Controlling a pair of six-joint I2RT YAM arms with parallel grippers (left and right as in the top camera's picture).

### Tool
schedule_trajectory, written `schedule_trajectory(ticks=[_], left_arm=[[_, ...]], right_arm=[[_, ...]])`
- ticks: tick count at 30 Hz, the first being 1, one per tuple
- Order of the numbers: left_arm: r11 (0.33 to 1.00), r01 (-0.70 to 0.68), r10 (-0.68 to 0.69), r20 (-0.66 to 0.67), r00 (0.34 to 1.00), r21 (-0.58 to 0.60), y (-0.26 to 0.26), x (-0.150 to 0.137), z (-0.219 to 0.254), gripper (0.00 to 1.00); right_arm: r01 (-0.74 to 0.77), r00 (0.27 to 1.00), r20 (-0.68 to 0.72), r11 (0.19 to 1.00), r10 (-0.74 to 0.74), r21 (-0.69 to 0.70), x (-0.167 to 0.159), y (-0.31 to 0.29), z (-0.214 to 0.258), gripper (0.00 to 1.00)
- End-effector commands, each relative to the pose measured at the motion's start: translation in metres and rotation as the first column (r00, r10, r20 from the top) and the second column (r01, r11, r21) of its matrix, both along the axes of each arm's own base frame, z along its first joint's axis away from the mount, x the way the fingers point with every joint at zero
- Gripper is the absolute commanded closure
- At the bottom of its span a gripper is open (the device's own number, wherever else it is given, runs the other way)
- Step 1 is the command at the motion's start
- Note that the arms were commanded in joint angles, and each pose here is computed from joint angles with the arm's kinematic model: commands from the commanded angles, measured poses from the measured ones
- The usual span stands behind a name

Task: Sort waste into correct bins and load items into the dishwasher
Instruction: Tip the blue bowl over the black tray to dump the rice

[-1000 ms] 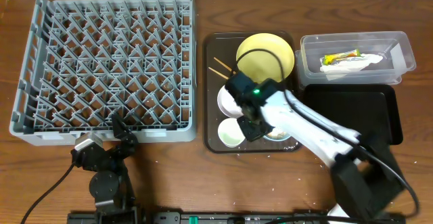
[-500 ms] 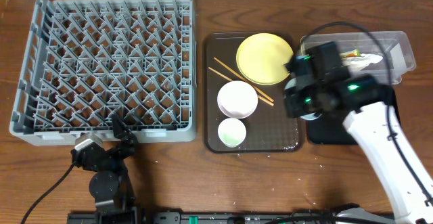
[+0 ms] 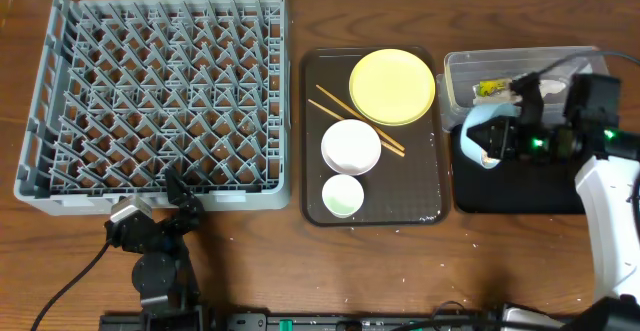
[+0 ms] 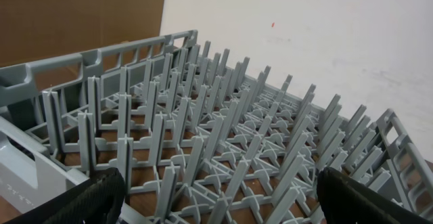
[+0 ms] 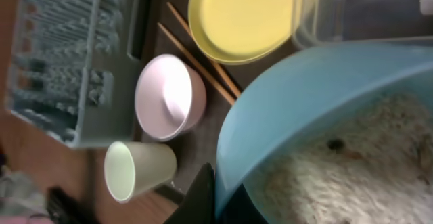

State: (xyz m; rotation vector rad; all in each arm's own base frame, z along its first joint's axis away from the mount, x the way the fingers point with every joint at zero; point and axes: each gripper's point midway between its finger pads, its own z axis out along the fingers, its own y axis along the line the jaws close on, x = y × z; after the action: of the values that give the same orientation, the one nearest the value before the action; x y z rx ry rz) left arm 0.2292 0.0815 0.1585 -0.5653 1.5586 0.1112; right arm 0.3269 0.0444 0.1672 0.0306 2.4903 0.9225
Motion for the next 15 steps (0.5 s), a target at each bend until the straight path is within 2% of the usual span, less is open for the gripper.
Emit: schedule_trajectory(ticks=[1, 15], left_arm=[[1.000, -0.005, 0.006, -0.053, 0.999, 0.004, 0.001, -0.001, -0.017, 0.08], [1.000, -0.005, 0.006, -0.053, 0.999, 0.004, 0.001, -0.001, -0.017, 0.08]], right_arm=[[-0.035, 0.997, 0.072, 0.981, 0.022, 0.190, -0.006, 0.004, 0.011, 0.99], [0.002, 0.976, 0.200, 0.916, -0.090, 0.401, -0.018, -0.030, 0.001, 0.99]])
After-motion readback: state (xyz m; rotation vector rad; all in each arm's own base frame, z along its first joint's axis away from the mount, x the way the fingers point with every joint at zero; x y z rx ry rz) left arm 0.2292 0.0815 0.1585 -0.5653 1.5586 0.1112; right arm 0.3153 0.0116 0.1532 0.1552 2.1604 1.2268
